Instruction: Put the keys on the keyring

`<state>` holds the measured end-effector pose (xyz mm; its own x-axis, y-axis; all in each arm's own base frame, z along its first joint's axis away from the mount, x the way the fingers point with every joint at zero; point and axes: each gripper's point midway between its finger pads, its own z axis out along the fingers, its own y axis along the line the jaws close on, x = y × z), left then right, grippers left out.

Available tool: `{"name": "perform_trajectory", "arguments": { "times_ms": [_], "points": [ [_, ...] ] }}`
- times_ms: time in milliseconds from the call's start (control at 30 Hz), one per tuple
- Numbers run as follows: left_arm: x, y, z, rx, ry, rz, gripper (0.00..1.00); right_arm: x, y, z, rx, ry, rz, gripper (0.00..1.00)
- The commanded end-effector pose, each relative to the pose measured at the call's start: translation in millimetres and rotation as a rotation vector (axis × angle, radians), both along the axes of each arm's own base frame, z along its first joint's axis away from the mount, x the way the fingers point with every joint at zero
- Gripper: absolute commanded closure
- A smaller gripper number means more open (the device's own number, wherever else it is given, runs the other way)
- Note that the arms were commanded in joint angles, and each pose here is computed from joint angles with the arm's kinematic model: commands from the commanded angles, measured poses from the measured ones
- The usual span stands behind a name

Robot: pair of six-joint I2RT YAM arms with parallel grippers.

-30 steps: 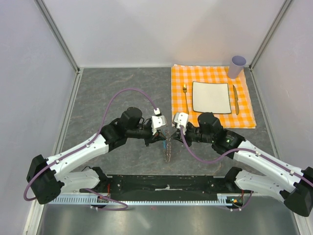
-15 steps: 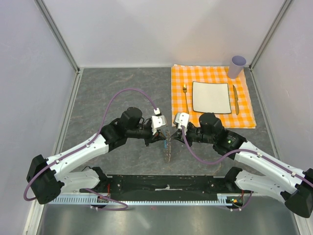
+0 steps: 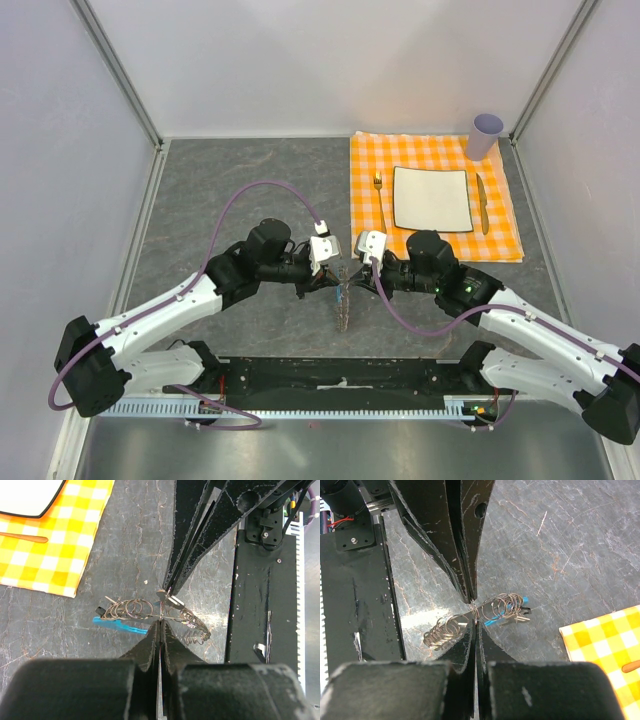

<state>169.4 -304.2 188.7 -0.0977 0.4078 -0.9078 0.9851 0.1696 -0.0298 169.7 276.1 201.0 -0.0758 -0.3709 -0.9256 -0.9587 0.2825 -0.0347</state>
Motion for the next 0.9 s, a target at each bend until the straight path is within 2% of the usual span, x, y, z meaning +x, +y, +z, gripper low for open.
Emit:
{"name": "perform_trajectory", "arguments": {
  "times_ms": [0,867],
  "points": [
    [2.7,-7.1,25.6,-0.083,-0.048,0.004,0.98,0.4,6.9,8.4,0.037,-0.026,0.021,1.0],
    [1.5,-6.8,22.5,-0.076,-0.04,0.0,0.98,5.3,3.7,12.2,0.048,-0.048,-0.015,1.0]
  ]
}}
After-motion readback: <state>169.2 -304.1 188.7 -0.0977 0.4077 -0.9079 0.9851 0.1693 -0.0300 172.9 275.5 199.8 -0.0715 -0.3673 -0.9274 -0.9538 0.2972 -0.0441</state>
